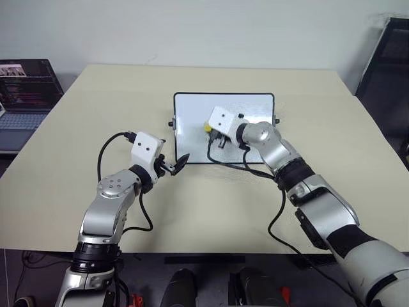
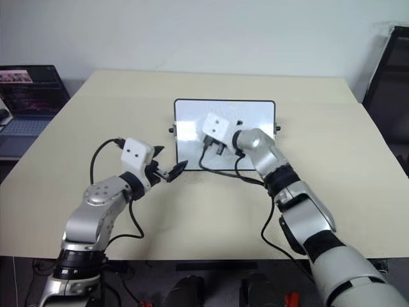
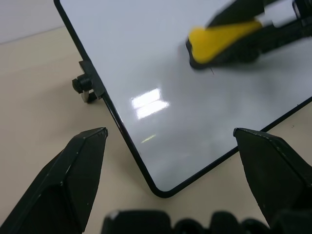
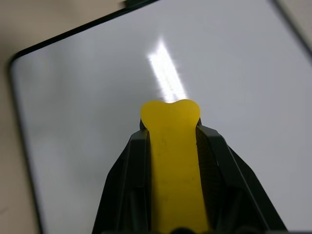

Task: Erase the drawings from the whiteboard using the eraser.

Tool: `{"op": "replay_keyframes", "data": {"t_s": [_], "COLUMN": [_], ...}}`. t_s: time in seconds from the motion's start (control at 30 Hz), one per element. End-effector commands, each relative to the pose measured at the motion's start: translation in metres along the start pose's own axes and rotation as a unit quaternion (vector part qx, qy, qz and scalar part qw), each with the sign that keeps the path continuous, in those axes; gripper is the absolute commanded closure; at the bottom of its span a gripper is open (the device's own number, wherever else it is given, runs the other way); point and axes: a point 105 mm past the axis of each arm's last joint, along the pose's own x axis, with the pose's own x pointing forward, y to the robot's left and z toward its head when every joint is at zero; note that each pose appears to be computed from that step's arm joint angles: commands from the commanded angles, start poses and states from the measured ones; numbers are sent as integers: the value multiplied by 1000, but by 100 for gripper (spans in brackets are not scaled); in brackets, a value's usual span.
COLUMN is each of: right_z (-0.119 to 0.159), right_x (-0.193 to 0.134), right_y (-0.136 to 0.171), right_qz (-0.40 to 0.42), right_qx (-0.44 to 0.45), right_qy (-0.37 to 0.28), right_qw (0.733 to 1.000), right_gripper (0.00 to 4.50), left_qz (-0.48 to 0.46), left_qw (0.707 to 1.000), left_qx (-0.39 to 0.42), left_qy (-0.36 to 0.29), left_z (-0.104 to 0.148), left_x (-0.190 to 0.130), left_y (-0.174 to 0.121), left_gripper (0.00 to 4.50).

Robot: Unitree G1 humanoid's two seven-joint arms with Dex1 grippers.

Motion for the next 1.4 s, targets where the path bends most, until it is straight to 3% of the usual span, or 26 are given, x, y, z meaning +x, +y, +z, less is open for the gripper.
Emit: {"op": "replay_keyframes", "data": {"t_s": [0.03,0.17,0.27,0.37,0.6,0.73,0.97,1.13,1.3,1.4], "right_z": [-15,7,12,2,-17,-20,11,2,2,5], "right_x": [-2,-8,-11,-7,-3,-5,-11,-8,-6,-8], "right_y": [0,-43,-54,-43,13,13,-42,-31,5,7], "right_qz": [-3,-121,-151,-117,37,30,-128,-94,1,-2], "right_qx": [-9,-16,-16,-17,-45,-64,-88,-81,-74,-62], "right_qy": [34,-1,-10,8,32,40,-5,7,-5,-16], "right_qw": [999,993,988,993,998,997,988,992,997,998], "right_gripper": [354,354,354,354,354,354,354,354,354,354], "left_qz": [1,-1,-1,-1,-1,-1,-2,-2,-6,-9], "left_qw": [999,999,999,999,999,999,999,999,999,999], "left_qx": [19,19,19,19,18,17,16,15,15,15], "left_qy": [-30,-30,-31,-31,-33,-33,-33,-34,-34,-35], "left_z": [20,22,24,25,25,25,25,26,26,26], "left_x": [-2,-1,-1,0,0,0,0,1,1,1], "left_y": [0,-3,-3,-3,-4,-4,-5,-5,-7,-8], "left_gripper": [0,0,0,0,0,0,0,0,0,0]}}
